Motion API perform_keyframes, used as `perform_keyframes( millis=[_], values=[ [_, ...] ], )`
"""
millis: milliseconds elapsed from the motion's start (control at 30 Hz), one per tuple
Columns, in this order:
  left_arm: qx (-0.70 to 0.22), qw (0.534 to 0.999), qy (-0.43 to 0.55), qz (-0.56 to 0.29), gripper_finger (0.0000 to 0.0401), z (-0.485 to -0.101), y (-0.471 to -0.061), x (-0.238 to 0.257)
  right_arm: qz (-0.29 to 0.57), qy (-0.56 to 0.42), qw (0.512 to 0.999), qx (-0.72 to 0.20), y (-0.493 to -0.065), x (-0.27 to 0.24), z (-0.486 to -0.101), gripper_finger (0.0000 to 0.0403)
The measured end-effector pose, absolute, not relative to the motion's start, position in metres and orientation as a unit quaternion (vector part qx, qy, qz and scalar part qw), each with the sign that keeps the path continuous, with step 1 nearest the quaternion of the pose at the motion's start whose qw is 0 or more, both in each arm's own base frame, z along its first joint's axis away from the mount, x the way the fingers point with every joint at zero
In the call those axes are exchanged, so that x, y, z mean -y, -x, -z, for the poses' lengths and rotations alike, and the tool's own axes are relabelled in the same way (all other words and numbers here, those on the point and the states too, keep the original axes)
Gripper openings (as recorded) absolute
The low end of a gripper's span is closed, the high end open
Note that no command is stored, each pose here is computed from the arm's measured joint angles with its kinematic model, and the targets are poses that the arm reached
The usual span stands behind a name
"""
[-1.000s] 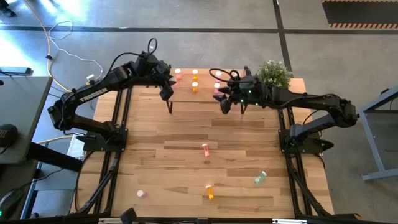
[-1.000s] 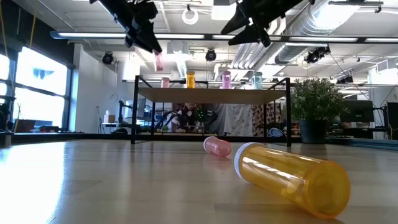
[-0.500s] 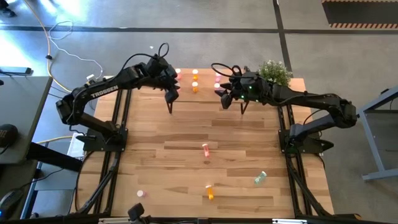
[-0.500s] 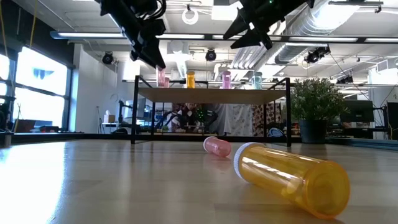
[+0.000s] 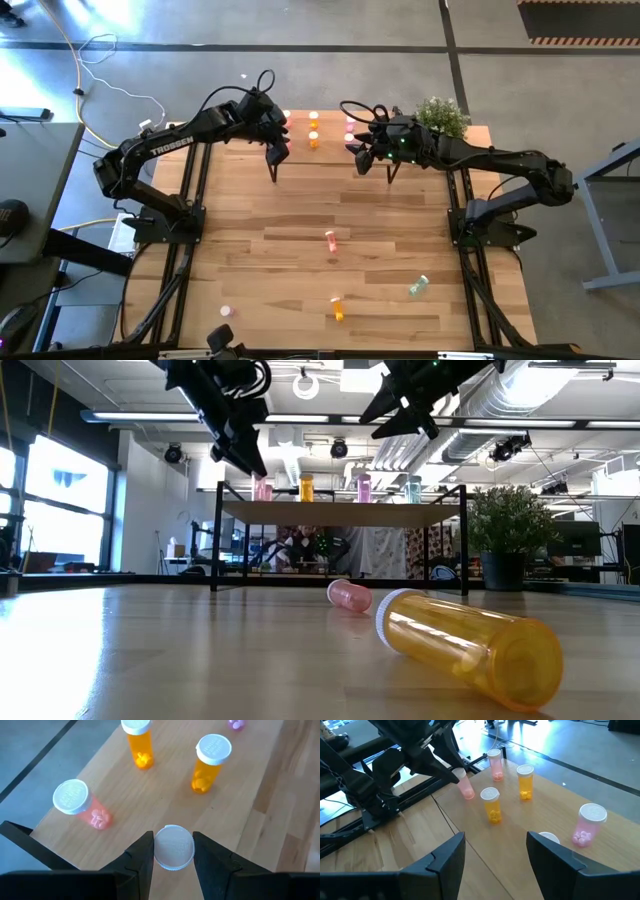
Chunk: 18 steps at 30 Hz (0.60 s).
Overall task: Pick and place medicine bottles onto shelf by color
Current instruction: Put the right red pill bottle on the shelf aligned with the other red pill bottle
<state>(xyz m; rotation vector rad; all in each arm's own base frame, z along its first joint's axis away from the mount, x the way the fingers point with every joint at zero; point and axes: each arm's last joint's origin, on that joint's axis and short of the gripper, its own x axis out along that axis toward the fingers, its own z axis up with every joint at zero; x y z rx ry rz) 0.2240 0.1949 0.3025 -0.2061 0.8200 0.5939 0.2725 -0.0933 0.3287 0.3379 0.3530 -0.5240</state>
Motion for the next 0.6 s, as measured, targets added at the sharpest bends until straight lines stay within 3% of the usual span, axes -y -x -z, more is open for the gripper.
perform_keyframes(
  millis=[600],
  values=[
    [-0.394, 0.87, 0.108, -0.277, 0.0114, -0.2985, -0.2271, -0.197, 0.256, -0.165, 0.937, -0.173, -0.2725, 0.0933, -0.3286, 0.0202]
  ],
)
